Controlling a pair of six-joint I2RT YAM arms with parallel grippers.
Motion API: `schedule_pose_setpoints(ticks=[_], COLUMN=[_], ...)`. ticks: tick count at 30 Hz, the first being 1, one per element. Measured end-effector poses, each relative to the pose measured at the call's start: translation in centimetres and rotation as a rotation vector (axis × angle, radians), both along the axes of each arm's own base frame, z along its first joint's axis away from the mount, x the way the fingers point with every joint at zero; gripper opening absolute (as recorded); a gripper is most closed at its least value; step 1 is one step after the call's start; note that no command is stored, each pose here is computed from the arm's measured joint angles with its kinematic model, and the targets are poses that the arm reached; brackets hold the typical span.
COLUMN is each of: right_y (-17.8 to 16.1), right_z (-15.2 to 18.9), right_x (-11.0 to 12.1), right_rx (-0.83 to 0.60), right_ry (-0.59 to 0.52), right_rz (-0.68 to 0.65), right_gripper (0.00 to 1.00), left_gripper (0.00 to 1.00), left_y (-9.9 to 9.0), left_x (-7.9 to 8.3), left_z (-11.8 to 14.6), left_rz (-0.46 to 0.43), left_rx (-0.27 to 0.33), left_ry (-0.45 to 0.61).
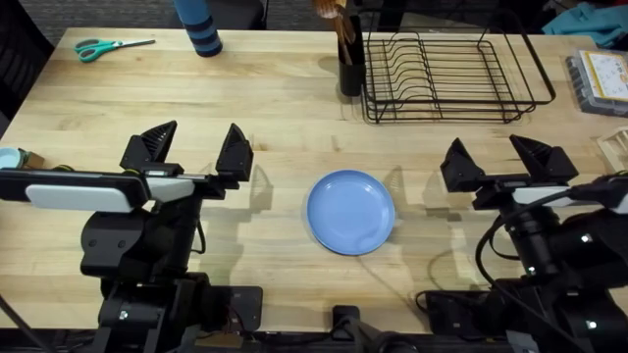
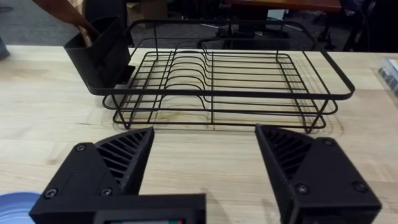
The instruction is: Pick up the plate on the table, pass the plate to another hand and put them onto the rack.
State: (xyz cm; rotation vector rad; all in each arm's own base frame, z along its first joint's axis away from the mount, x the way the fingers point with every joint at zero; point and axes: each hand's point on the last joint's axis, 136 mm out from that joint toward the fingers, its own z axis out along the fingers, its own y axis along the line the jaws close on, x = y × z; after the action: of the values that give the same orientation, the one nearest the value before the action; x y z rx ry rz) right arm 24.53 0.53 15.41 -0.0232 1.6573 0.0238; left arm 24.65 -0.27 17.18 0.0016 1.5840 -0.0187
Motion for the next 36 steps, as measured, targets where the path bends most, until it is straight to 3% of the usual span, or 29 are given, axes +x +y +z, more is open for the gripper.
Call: schedule_pose_setpoints(ticks=[20, 27, 30, 36], right_y=[0.0, -0.1, -0.4, -0.7], right_z=[0.0, -0.2, 0.5, 6.8], right_x=[0.0, -0.5, -1.2, -2.3], right_rx=[-0.012, -0.024, -0.030, -0.031], right_ry=[-0.001, 0.054, 0.100, 0.052], right_rz=[0.001, -0.004, -0.021, -0.035], right_gripper=[0.998, 0.998, 0.996, 0.998], left_gripper=[0.993, 0.994, 0.994, 0.994], left_y=[-0.1, -0.4, -0.5, -0.5], left_x=[0.0, -0.3, -0.9, -1.1], left_z=[-0.1, -1.3, 0.0, 3.9], left_rz=[-0.008, -0.025, -0.029, -0.031], left_rx=[0.000, 0.001, 0.018, 0.048], left_ry=[0.002, 0.086, 0.099, 0.119])
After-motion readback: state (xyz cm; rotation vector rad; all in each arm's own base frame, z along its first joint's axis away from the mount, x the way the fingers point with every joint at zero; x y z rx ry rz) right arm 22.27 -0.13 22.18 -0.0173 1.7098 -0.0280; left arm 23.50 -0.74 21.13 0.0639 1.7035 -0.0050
